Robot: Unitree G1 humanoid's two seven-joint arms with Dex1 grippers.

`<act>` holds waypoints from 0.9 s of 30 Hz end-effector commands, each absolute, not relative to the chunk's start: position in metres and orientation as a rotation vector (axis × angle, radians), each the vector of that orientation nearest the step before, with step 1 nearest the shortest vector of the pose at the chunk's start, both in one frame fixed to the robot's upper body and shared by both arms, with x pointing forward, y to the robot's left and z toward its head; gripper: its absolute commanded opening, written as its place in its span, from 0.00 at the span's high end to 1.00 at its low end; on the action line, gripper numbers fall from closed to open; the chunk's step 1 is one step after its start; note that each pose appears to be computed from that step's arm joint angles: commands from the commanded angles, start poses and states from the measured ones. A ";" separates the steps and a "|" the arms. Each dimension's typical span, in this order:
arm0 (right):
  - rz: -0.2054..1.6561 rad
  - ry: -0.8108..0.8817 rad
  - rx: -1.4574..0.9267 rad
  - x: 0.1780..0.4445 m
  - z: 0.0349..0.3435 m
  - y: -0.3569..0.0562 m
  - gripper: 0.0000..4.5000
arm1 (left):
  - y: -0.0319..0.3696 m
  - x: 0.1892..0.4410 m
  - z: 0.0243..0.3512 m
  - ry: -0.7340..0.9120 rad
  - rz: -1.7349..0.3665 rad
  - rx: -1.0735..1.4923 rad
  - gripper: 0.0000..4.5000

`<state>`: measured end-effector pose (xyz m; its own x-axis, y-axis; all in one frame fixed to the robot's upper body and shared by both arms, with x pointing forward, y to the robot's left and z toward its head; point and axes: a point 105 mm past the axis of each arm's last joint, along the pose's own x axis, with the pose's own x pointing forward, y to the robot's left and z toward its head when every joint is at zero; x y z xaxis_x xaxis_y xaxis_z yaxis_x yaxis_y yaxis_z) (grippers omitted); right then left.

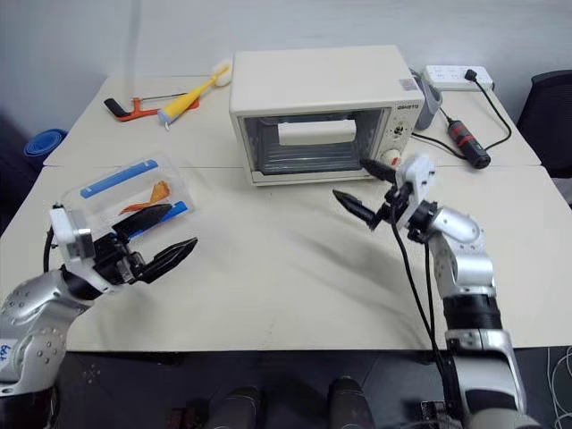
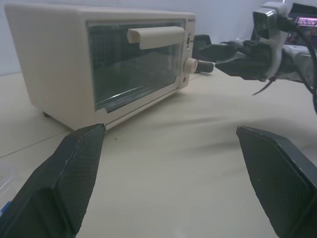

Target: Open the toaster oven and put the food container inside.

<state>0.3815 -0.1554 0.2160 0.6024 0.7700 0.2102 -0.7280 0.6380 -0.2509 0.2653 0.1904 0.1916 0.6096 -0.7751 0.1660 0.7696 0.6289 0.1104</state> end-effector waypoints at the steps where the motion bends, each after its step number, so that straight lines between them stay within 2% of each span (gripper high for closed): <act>1: 0.816 -0.378 -0.151 0.399 0.240 -0.156 0.01 | 0.181 0.267 0.200 -0.231 -0.943 0.011 0.00; 4: 0.848 -0.429 -0.163 0.404 0.253 -0.144 0.01 | 0.183 0.273 0.202 -0.255 -0.900 -0.001 0.00; 9: 0.934 -0.504 -0.153 0.397 0.268 -0.122 0.01 | 0.188 0.278 0.199 -0.266 -0.837 -0.034 0.00; 19: 1.128 -0.395 -0.165 0.366 0.239 -0.117 0.01 | 0.191 0.283 0.194 -0.270 -0.778 -0.036 0.00; 26: 1.185 -0.363 -0.360 0.348 0.210 -0.123 0.01 | 0.202 0.307 0.212 -0.328 -0.746 -0.029 0.00; 27: 1.184 -0.362 -0.365 0.348 0.209 -0.123 0.00 | 0.205 0.314 0.214 -0.328 -0.732 -0.014 0.08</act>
<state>0.3554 -0.1296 0.1984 0.3843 0.9198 0.0795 -0.8400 0.3841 -0.3833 0.3110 0.1979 0.2067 0.6878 -0.6669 0.2868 0.6817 0.7291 0.0604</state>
